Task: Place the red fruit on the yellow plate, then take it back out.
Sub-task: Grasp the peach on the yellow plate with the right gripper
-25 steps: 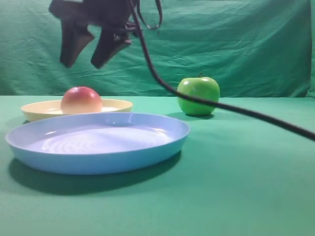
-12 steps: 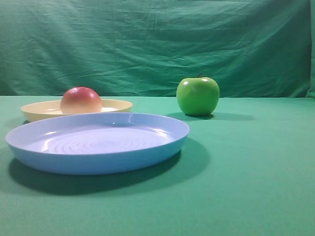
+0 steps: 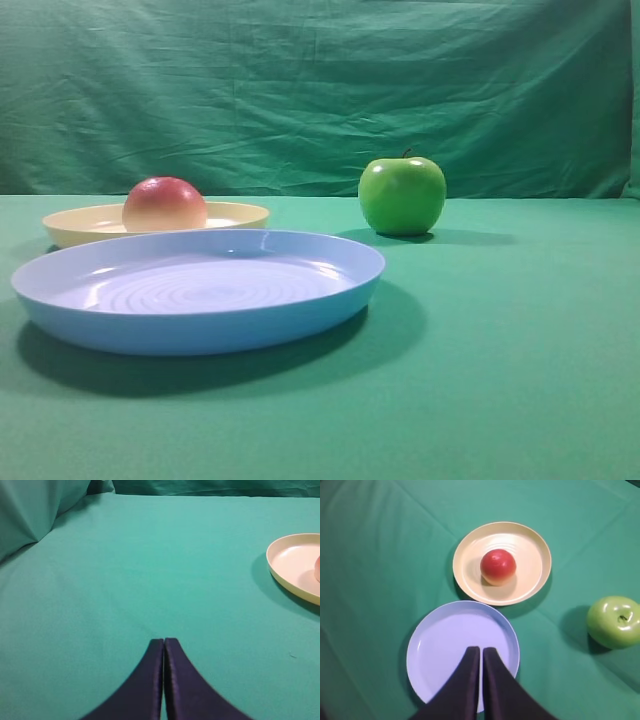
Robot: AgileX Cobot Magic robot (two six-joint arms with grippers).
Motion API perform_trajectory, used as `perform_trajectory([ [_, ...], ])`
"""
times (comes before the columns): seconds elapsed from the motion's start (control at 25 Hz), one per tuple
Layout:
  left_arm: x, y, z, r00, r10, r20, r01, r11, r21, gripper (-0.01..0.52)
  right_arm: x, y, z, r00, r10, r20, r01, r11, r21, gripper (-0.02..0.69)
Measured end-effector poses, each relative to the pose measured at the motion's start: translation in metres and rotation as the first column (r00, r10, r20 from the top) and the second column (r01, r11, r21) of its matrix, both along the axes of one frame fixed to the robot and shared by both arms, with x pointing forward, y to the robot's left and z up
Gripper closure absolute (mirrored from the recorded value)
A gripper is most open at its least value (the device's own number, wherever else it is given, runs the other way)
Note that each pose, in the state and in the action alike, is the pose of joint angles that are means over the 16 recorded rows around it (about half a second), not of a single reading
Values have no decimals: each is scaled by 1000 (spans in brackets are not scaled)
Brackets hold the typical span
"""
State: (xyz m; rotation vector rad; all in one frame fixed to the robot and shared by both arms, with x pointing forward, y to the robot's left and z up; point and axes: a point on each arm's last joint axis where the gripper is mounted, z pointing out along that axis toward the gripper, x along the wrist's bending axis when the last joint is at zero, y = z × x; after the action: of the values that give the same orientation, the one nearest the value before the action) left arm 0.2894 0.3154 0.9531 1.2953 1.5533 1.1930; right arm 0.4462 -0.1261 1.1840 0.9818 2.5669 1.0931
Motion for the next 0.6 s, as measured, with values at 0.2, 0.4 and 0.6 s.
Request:
perform_trajectory([
  [0.2,0,0,0,1000,0,0,0,1000,0,514,-6,-19,3,998,-67,-19,67,998,2,665],
  [0.4,0,0,0,1000,0,0,0,1000,0,514,-13,-39,13,990,-139,-7,139,990,11,665],
  [0.6,0,0,0,1000,0,0,0,1000,0,514,-27,-63,26,974,-215,66,212,976,51,665],
])
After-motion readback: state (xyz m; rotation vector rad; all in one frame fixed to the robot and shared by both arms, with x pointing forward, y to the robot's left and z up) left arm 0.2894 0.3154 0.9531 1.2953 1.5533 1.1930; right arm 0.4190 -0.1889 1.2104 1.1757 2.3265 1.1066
